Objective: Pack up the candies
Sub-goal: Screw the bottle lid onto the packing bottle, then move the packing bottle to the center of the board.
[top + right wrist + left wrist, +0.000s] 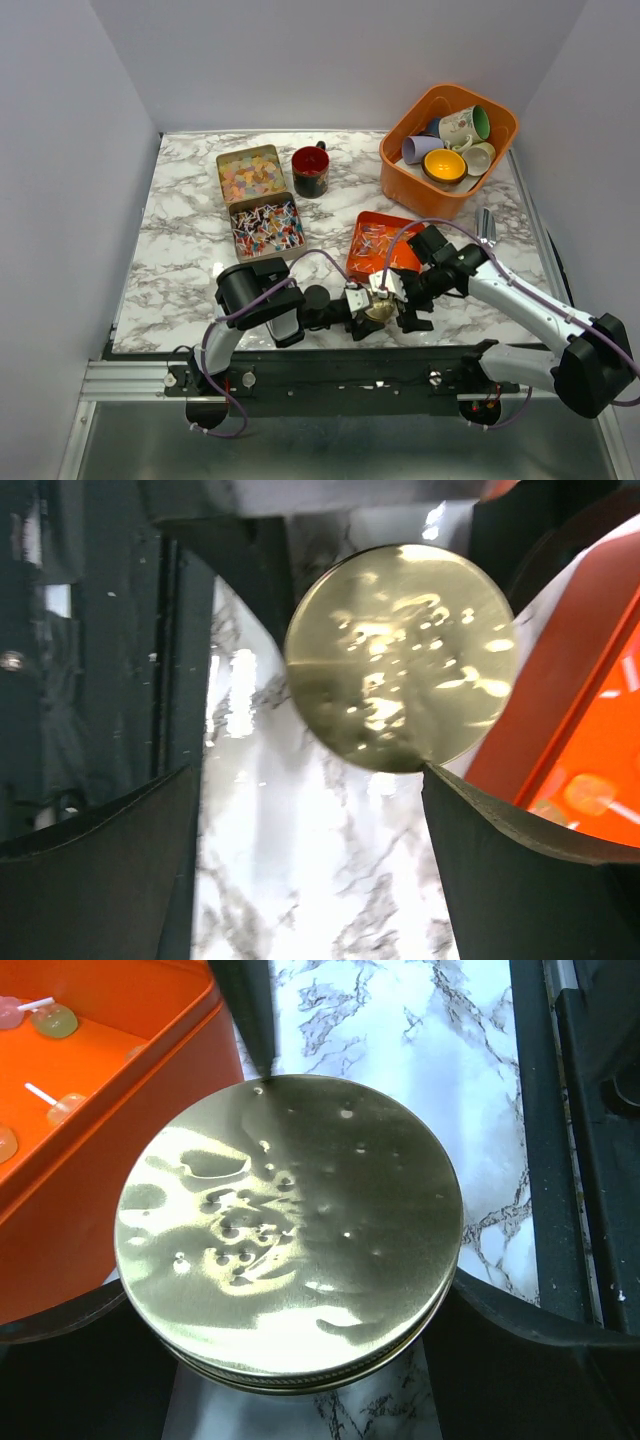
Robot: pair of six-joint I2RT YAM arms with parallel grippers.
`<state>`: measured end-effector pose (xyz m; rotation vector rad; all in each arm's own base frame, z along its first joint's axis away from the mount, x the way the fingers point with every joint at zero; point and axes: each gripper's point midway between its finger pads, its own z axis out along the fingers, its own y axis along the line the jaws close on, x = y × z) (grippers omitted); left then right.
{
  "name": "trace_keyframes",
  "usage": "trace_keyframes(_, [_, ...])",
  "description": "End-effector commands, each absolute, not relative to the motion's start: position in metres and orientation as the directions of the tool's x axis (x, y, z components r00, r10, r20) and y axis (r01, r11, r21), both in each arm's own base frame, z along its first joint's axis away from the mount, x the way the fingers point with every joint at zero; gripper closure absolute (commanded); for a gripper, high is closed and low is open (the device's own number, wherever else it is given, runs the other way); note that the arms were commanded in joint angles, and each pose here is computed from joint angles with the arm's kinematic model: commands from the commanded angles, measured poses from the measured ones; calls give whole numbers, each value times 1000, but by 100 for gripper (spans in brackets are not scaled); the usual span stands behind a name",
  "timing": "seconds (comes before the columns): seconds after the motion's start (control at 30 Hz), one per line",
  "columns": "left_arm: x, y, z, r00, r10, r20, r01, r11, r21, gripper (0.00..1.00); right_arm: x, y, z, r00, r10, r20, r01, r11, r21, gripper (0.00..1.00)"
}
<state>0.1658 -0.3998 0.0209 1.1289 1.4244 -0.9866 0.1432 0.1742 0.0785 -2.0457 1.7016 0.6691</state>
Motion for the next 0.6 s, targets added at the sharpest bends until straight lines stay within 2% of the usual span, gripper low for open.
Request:
trace_keyframes(0.0, [188, -395, 39, 9, 36, -999, 953, 301, 20, 100, 125, 167, 87, -48, -816, -576, -988, -45, 147, 0])
trace_keyframes(0.1, [185, -395, 38, 11, 45, -999, 957, 291, 24, 100, 146, 176, 103, -92, -787, -610, -992, 19, 125, 0])
trace_keyframes(0.13, [183, -396, 41, 16, 43, -999, 961, 276, 27, 96, 154, 181, 112, -81, -775, -627, -995, 22, 101, 0])
trace_keyframes(0.2, [178, -394, 40, 9, 57, -998, 966, 258, 23, 62, 161, 182, 115, -87, -779, -622, -995, 34, 95, 0])
trace_keyframes(0.23, [175, -394, 48, 16, 45, -999, 969, 245, 26, 38, 166, 183, 120, -79, -778, -623, -996, 36, 81, 0])
trace_keyframes(0.3, [167, -387, 45, 29, 74, -997, 975, 217, 45, 24, 172, 182, 121, -69, -787, -612, -997, 37, 66, 0])
trace_keyframes(0.33, [163, -385, 51, 35, 67, -997, 978, 204, 48, 2, 175, 182, 122, -61, -789, -612, -998, 35, 55, 0])
trace_keyframes(0.57, [121, -370, 50, -15, 109, -994, 1000, 29, -12, 1, 205, 190, 144, -80, -764, -640, -995, 105, -1, 0])
